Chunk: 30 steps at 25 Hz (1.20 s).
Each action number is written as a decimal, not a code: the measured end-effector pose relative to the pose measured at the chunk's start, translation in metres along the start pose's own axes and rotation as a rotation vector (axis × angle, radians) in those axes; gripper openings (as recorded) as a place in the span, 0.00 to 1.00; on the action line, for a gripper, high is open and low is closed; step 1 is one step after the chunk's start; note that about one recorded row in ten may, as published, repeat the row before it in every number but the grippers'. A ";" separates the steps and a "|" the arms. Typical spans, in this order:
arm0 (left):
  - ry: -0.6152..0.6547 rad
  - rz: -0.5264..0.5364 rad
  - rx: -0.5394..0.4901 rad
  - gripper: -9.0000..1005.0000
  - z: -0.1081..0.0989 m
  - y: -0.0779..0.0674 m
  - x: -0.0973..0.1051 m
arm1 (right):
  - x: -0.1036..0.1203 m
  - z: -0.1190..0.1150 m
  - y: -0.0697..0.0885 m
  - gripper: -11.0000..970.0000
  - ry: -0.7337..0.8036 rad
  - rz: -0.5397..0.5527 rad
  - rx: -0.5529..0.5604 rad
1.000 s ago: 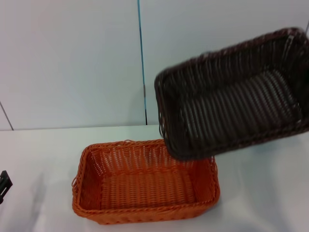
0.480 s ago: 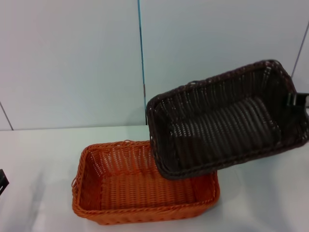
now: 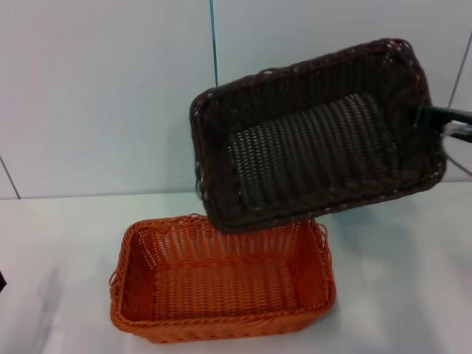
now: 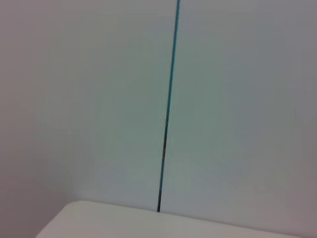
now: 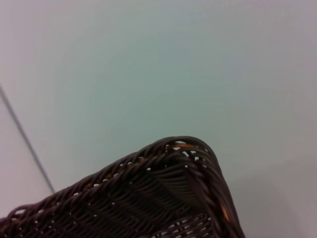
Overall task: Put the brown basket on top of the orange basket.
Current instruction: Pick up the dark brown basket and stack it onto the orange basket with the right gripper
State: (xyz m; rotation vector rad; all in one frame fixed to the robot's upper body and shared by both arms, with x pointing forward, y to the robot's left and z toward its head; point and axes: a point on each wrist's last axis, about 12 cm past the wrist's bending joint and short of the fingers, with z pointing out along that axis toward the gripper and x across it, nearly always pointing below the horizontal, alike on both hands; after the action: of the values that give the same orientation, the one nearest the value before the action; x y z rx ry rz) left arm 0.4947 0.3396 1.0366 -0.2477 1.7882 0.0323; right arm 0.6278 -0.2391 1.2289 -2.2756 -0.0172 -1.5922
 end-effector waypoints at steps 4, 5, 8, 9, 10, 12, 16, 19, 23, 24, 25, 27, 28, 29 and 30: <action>-0.002 -0.002 -0.003 0.85 -0.001 0.001 0.000 | -0.012 0.002 -0.017 0.16 0.056 -0.063 0.030; -0.002 -0.002 -0.003 0.85 -0.001 0.001 -0.001 | -0.014 0.003 -0.020 0.16 0.069 -0.082 0.033; -0.005 -0.003 -0.005 0.85 -0.002 0.002 -0.001 | -0.022 0.003 -0.029 0.16 0.099 -0.146 0.036; -0.006 -0.004 -0.006 0.84 -0.002 0.002 -0.001 | -0.025 0.003 -0.032 0.16 0.111 -0.164 0.040; -0.007 -0.005 -0.006 0.83 -0.003 0.002 -0.001 | -0.027 0.002 -0.036 0.16 0.132 -0.183 0.045; -0.008 -0.007 -0.008 0.81 -0.003 0.002 -0.001 | -0.032 0.001 -0.042 0.16 0.170 -0.215 0.055; -0.009 -0.010 -0.012 0.79 -0.005 0.003 -0.001 | -0.038 0.001 -0.048 0.16 0.165 -0.244 0.067; -0.012 -0.011 -0.016 0.79 -0.008 0.004 -0.001 | -0.048 0.002 -0.053 0.16 0.141 -0.288 0.077; -0.013 -0.011 -0.017 0.79 -0.008 0.004 -0.002 | -0.062 0.000 -0.060 0.16 0.109 -0.301 0.101; -0.013 -0.011 -0.017 0.79 -0.009 0.004 -0.002 | -0.065 -0.001 -0.062 0.16 0.101 -0.302 0.107; -0.012 -0.011 -0.017 0.79 -0.009 0.004 -0.002 | -0.069 -0.002 -0.063 0.16 0.090 -0.300 0.112; -0.012 -0.010 -0.017 0.79 -0.010 0.004 -0.001 | -0.076 -0.004 -0.066 0.16 0.078 -0.287 0.126; -0.011 -0.009 -0.018 0.79 -0.010 0.005 -0.001 | -0.079 -0.005 -0.067 0.16 0.078 -0.282 0.132; -0.011 -0.009 -0.019 0.79 -0.011 0.005 -0.001 | -0.083 -0.006 -0.070 0.16 0.079 -0.278 0.142; -0.012 -0.008 -0.019 0.79 -0.011 0.005 -0.001 | -0.086 -0.007 -0.071 0.16 0.079 -0.276 0.148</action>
State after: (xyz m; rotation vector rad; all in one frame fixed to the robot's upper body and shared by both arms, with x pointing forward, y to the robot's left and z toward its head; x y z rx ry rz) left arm 0.4834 0.3430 1.0399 -0.2678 1.7759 0.0442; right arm 0.5752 -0.1576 1.1726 -2.1667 -0.4314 -1.7493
